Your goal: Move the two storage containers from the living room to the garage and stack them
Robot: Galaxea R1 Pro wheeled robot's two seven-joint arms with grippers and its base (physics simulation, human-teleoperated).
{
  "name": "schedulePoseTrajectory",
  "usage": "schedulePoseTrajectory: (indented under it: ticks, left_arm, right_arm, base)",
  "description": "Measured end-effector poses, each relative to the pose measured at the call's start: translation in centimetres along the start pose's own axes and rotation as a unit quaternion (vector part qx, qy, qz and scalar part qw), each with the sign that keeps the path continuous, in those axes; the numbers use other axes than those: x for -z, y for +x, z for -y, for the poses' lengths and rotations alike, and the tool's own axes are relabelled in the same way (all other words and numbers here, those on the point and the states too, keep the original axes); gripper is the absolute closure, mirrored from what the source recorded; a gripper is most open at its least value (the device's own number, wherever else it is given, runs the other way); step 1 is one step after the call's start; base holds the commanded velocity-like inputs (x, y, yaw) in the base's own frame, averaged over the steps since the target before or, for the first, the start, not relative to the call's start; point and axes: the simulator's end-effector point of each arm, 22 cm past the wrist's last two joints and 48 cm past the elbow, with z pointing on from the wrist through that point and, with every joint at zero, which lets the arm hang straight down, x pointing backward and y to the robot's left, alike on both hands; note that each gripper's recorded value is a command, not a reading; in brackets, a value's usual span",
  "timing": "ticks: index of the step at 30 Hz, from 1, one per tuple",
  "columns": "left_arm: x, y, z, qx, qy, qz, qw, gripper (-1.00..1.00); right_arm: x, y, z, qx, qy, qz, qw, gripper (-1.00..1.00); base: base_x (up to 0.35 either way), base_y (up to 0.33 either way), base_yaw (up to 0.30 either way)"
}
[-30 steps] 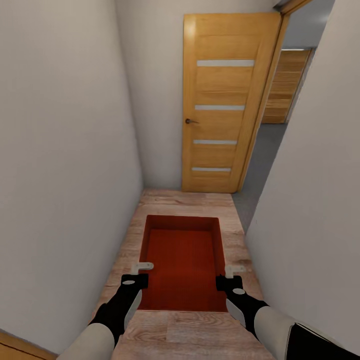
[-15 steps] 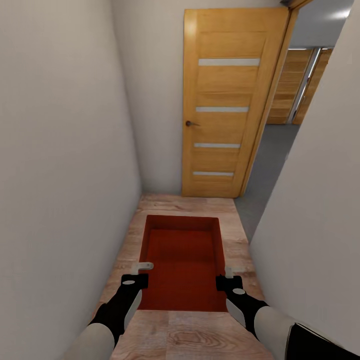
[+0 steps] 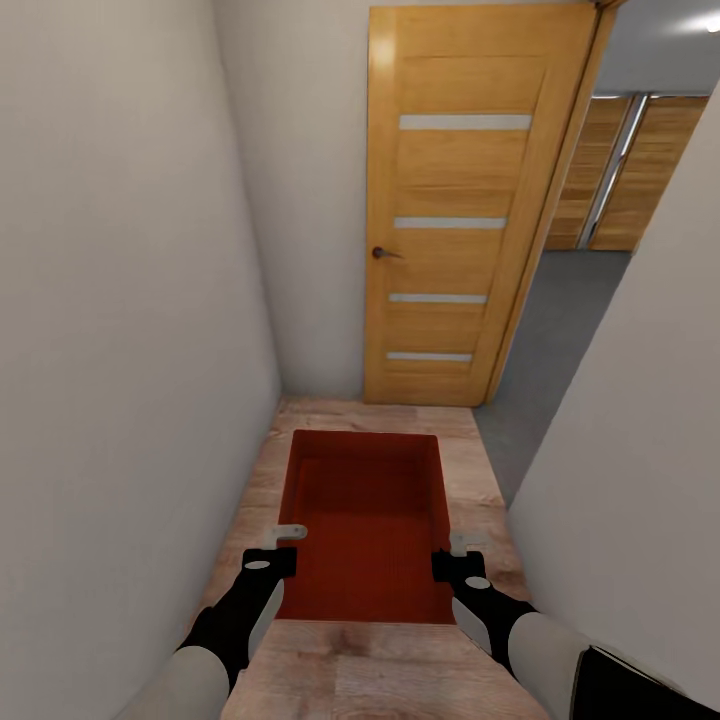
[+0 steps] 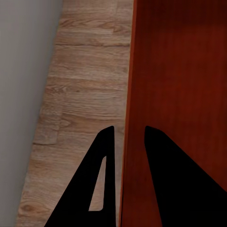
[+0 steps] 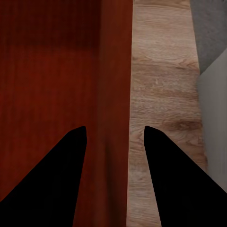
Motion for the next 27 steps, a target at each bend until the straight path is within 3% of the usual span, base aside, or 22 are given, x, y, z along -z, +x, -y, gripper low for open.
schedulePoseTrajectory:
  ticks: [12, 27]
  left_arm:
    - [0.0, -0.01, 0.01, 0.0, 0.0, 0.0, 1.0, 1.0]
    - [0.0, 0.0, 0.0, 0.0, 0.0, 0.0, 1.0, 1.0]
  right_arm:
    - [0.0, 0.0, 0.01, 0.0, 0.0, 0.0, 1.0, 1.0]
    - [0.0, 0.0, 0.0, 0.0, 0.0, 0.0, 1.0, 1.0]
  base:
    - [0.322, 0.0, -0.174]
    - [0.322, 0.0, -0.016]
